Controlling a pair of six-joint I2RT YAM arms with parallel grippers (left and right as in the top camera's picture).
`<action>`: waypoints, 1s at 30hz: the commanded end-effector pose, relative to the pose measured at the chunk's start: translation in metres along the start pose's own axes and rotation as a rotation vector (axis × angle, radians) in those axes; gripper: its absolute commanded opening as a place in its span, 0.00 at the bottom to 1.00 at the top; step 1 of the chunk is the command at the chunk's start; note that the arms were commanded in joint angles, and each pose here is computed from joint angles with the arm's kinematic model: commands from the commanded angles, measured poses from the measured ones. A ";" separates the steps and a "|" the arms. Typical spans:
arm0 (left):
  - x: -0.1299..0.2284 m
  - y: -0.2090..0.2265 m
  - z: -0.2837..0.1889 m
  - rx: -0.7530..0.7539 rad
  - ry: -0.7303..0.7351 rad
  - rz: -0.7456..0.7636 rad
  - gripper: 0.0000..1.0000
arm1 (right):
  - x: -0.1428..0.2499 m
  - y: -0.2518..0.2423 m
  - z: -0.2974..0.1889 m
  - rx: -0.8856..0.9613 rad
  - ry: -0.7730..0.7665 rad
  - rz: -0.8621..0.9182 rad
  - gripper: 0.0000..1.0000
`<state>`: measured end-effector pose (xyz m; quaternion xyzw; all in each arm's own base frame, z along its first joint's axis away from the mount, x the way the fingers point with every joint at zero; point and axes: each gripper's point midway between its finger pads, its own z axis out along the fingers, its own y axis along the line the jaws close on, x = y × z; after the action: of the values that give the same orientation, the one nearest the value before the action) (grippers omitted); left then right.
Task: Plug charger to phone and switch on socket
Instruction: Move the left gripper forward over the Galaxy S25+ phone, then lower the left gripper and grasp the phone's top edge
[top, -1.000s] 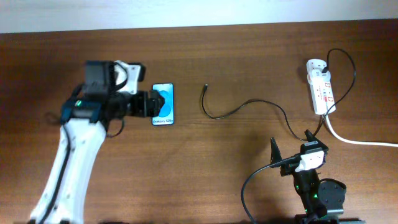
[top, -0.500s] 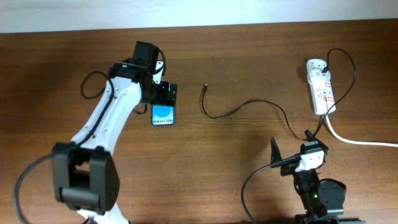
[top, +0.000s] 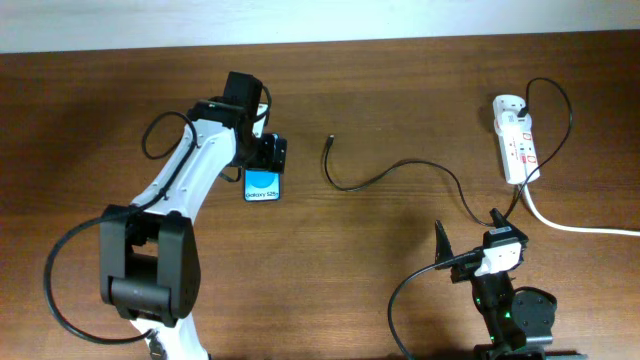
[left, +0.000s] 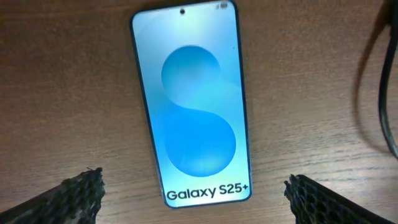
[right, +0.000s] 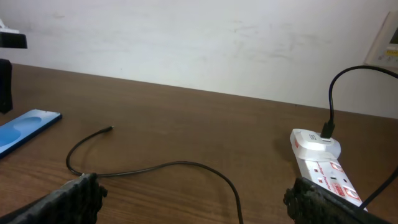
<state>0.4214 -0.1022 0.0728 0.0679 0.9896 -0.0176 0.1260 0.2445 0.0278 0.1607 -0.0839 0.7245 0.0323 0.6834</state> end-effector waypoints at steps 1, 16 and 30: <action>-0.015 -0.003 -0.010 -0.001 -0.035 -0.012 1.00 | 0.003 0.001 0.000 -0.003 0.007 0.008 0.98; -0.048 -0.006 -0.053 0.006 -0.088 -0.011 1.00 | 0.003 0.001 0.000 -0.003 0.007 0.008 0.98; -0.040 -0.012 -0.007 0.036 0.023 -0.005 1.00 | 0.003 0.001 0.000 -0.003 0.007 0.008 0.98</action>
<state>0.4540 -0.1150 0.0998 0.0698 0.9896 -0.0305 0.1218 0.2445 0.0278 0.1607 -0.0837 0.7245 0.0324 0.6834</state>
